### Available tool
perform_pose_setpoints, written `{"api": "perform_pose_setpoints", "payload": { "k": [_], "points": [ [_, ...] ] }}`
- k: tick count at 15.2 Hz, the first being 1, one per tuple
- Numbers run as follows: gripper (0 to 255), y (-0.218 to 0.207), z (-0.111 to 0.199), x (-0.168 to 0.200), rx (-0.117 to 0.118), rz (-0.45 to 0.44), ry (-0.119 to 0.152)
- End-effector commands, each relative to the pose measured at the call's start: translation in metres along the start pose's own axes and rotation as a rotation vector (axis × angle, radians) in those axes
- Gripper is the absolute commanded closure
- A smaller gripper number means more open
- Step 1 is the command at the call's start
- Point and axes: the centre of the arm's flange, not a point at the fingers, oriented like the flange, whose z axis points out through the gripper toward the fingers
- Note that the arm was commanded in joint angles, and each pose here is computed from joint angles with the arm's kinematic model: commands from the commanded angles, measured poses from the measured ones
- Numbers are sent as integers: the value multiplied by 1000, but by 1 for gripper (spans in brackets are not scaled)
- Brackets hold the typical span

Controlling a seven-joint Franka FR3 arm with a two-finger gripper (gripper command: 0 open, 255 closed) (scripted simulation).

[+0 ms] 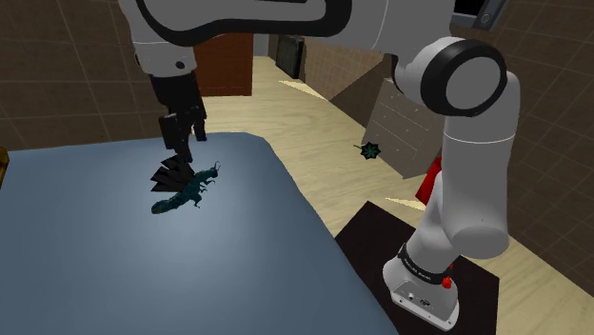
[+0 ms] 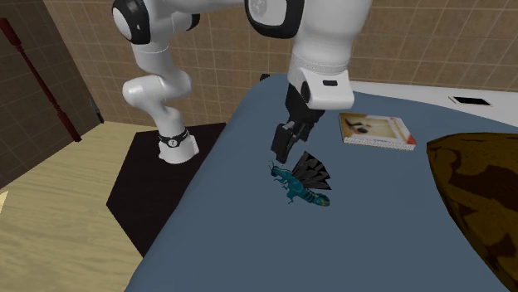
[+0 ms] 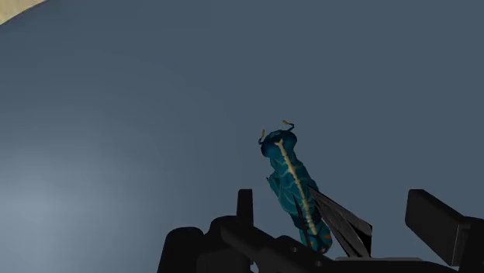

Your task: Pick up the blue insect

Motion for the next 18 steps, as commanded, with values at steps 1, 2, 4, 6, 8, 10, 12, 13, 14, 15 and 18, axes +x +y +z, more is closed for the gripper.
{"api": "perform_pose_setpoints", "payload": {
  "k": [1, 2, 4, 6, 8, 10, 12, 13, 14, 15, 18],
  "points": [
    [0, -15, -4, 17, -1, -40, 5],
    [0, -14, 2, 18, -1, -40, 5],
    [0, -14, 12, 20, -1, -40, 5],
    [0, -14, 22, 22, -1, -40, 5],
    [0, -13, 33, 23, -1, -40, 5],
    [0, -13, 36, 24, -1, -40, 5],
    [255, -12, 35, 24, -1, -40, 5],
    [255, -12, 35, 24, -1, -40, 5],
    [255, -12, 35, 24, -1, -40, 5],
    [255, -12, 35, 24, -1, -40, 5],
    [255, -12, 35, 25, -1, -40, 5]
  ]
}}
